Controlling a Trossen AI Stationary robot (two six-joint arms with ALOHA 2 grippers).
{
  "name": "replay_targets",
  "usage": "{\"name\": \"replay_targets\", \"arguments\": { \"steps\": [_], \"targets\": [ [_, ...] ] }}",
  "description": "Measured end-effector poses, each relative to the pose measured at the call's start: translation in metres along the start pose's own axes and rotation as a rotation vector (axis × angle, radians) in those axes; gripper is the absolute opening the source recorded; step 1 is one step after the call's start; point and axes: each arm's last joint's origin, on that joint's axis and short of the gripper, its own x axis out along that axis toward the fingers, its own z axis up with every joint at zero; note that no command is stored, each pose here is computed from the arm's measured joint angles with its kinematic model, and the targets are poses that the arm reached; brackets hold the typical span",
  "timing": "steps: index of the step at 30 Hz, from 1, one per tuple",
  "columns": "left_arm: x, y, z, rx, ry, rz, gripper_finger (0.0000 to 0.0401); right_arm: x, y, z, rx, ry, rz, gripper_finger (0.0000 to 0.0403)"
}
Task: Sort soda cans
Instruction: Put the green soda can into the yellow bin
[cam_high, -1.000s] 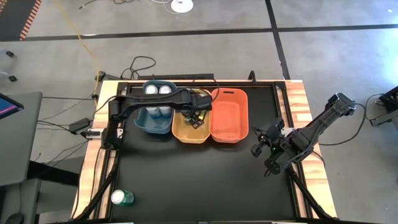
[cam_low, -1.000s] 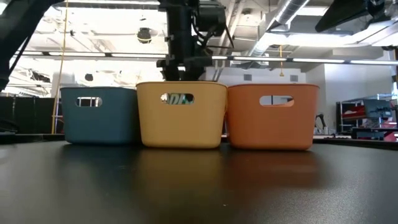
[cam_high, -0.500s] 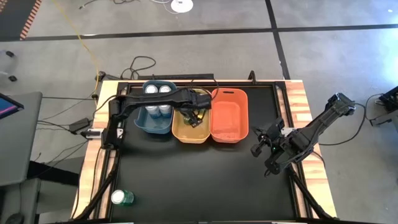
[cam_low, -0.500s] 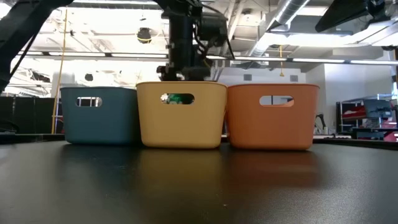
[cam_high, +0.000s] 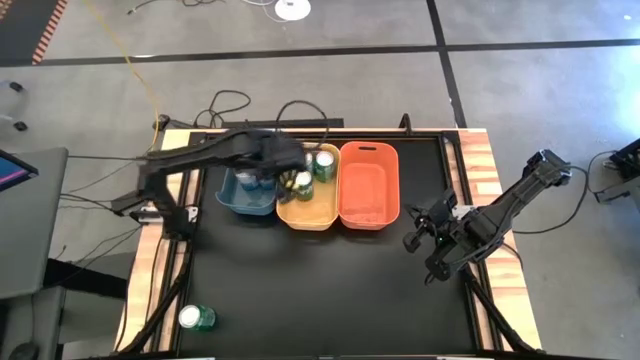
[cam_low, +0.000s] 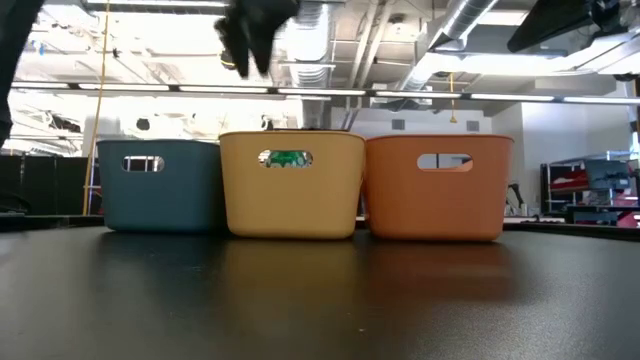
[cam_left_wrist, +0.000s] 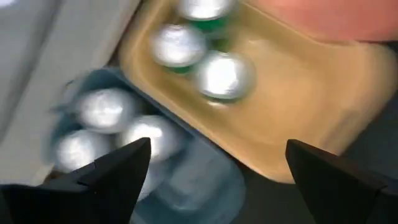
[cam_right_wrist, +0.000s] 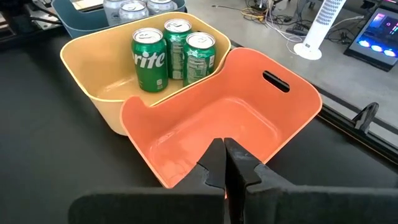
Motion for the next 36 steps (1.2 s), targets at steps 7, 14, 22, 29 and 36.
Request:
{"name": "replay_targets", "arguments": {
  "steps": [7,14,22,29,36],
  "targets": [
    [-0.079,-0.014,-0.058,0.032,-0.094,-0.328,0.037,0.0,0.0,0.0,0.029,0.004,0.0,0.0018],
    [-0.125,-0.038,-0.111,0.032,-0.037,-0.574,0.037,0.0,0.001,0.0,0.063,0.012,0.013,0.0024],
    [-0.155,-0.096,-0.183,0.051,0.099,-0.643,0.0346,-0.001,0.002,-0.001,0.069,0.034,0.025,0.0024],
    [-0.158,-0.142,-0.232,-0.068,0.129,-0.556,0.0333,-0.001,0.007,0.0,0.119,0.027,0.054,0.0024],
    [-0.143,-0.186,-0.265,-0.018,0.202,-0.456,0.0332,-0.001,0.008,0.001,0.125,0.026,0.058,0.0024]
  ]
}}
